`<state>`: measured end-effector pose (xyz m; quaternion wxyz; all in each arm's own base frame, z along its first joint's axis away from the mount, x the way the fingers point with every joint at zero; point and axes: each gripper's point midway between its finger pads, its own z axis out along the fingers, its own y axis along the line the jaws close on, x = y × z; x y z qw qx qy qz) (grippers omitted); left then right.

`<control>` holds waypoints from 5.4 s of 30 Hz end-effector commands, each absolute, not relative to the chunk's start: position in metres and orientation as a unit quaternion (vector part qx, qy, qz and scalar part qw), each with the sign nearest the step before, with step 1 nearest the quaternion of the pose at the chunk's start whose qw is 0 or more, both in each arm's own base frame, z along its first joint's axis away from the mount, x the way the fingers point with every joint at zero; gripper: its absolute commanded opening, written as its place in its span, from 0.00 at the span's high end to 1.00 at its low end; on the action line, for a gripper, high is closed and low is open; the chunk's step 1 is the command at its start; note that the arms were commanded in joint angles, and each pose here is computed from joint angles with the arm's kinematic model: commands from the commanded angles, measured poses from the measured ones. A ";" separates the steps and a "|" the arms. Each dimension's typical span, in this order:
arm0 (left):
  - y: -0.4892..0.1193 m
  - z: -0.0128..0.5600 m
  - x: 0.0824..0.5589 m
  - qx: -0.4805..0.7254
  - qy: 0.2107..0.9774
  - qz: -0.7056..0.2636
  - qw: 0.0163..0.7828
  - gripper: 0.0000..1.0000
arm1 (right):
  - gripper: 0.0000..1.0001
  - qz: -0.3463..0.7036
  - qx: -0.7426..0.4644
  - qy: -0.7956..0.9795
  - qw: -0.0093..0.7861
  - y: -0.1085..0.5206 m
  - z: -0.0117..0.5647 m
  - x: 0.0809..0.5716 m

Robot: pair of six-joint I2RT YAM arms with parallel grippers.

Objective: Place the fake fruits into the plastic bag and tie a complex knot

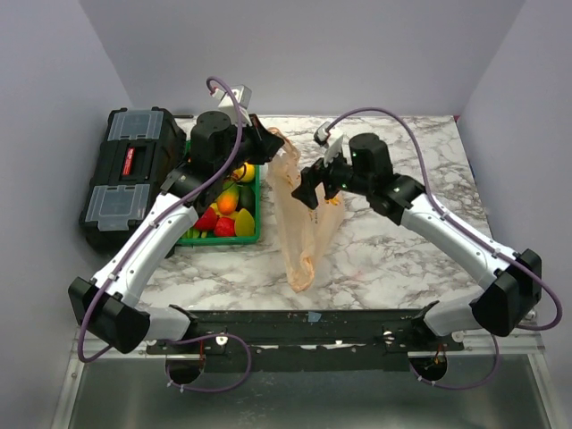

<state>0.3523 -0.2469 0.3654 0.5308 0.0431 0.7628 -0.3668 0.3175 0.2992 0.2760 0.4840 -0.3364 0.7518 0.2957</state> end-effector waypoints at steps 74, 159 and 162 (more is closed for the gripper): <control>0.003 0.154 0.315 0.181 0.939 -0.016 0.292 0.16 | 0.99 0.265 0.201 0.844 0.420 0.161 0.164 0.384; -0.291 0.259 0.281 0.426 0.670 -0.277 0.541 0.02 | 0.99 0.336 0.192 0.846 0.368 0.185 0.158 0.363; -0.252 0.275 0.271 0.394 0.692 -0.279 0.537 0.02 | 0.99 0.336 0.193 0.845 0.368 0.184 0.156 0.361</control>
